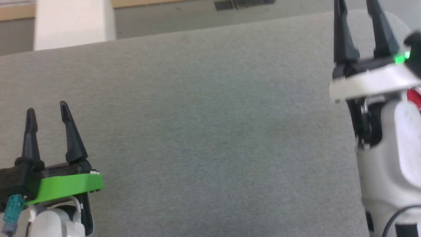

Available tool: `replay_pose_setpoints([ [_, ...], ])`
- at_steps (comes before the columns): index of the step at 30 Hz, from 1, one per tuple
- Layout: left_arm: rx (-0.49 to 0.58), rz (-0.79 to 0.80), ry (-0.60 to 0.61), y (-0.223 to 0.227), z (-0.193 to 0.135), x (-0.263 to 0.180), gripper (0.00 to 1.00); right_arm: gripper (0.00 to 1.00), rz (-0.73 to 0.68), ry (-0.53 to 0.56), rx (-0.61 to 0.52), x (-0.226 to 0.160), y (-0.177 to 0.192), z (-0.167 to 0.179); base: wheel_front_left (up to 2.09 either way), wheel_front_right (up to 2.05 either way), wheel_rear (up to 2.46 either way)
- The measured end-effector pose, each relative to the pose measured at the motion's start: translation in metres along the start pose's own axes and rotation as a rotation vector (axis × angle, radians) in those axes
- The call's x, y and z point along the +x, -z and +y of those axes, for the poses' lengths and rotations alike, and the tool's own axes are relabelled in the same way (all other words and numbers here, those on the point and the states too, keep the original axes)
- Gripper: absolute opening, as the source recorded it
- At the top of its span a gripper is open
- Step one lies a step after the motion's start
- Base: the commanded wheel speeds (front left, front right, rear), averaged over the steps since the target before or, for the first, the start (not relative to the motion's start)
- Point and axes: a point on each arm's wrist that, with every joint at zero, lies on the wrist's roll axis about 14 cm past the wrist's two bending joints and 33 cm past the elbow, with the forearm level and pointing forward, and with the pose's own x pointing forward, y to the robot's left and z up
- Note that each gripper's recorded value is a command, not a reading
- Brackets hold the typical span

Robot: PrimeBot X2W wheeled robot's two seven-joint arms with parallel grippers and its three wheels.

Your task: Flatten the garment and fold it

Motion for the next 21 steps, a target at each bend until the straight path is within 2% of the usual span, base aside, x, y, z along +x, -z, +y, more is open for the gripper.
replay_pose_setpoints([
  [6, 0.011, -0.020, -0.039, -0.020, 0.011, -0.017, 1.00, 1.00, 0.018, 0.015, 0.054, -0.034, 0.019, 0.007, 0.00, 0.00, 0.00],
  [13, 0.019, -0.006, -0.063, -0.028, 0.017, -0.038, 1.00, 1.00, 0.131, -0.035, 0.125, -0.076, 0.055, 0.036, 0.00, 0.00, 0.00],
  [21, 0.029, 0.086, -0.061, -0.006, 0.013, -0.061, 1.00, 1.00, 0.191, -0.128, 0.085, -0.102, 0.068, 0.066, 0.00, 0.00, 0.00],
])
